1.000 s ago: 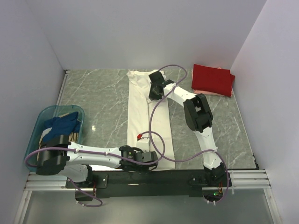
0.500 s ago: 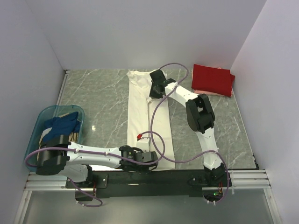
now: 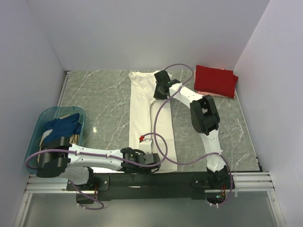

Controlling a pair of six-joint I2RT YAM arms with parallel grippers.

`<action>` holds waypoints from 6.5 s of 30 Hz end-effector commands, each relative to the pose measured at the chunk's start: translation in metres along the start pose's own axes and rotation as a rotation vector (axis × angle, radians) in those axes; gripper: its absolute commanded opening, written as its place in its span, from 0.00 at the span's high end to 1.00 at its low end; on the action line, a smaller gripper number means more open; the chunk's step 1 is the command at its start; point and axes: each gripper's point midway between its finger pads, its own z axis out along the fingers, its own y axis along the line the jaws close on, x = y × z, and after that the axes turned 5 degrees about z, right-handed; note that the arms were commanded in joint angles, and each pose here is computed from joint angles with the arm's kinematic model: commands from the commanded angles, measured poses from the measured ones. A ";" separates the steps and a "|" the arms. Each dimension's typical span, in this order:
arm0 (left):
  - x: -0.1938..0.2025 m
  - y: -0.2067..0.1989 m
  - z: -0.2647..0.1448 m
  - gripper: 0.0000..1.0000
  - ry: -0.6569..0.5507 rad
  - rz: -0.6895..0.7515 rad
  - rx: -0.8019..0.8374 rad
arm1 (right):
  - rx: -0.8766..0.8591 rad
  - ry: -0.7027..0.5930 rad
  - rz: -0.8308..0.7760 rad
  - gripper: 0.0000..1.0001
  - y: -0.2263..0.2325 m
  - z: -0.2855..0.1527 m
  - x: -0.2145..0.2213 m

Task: Fold and stack the t-shirts
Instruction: Fold the tshirt

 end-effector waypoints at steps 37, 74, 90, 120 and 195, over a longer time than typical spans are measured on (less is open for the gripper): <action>-0.022 0.081 -0.035 0.38 -0.130 -0.532 0.183 | -0.286 0.098 0.119 0.48 -0.080 -0.161 0.118; 0.022 0.109 0.007 0.67 0.024 -0.474 -0.011 | -0.171 0.595 0.036 0.56 -0.199 -0.230 0.346; 0.008 0.094 0.003 0.99 -0.001 -0.439 0.025 | -0.264 0.643 0.047 0.76 -0.176 -0.236 0.347; -0.294 0.120 0.014 0.99 -0.399 -0.518 0.003 | -0.376 0.159 0.133 1.00 -0.028 -0.139 0.074; -0.131 0.112 0.110 0.89 -0.028 -0.439 -0.074 | -0.131 0.267 0.154 0.55 -0.136 -0.112 0.201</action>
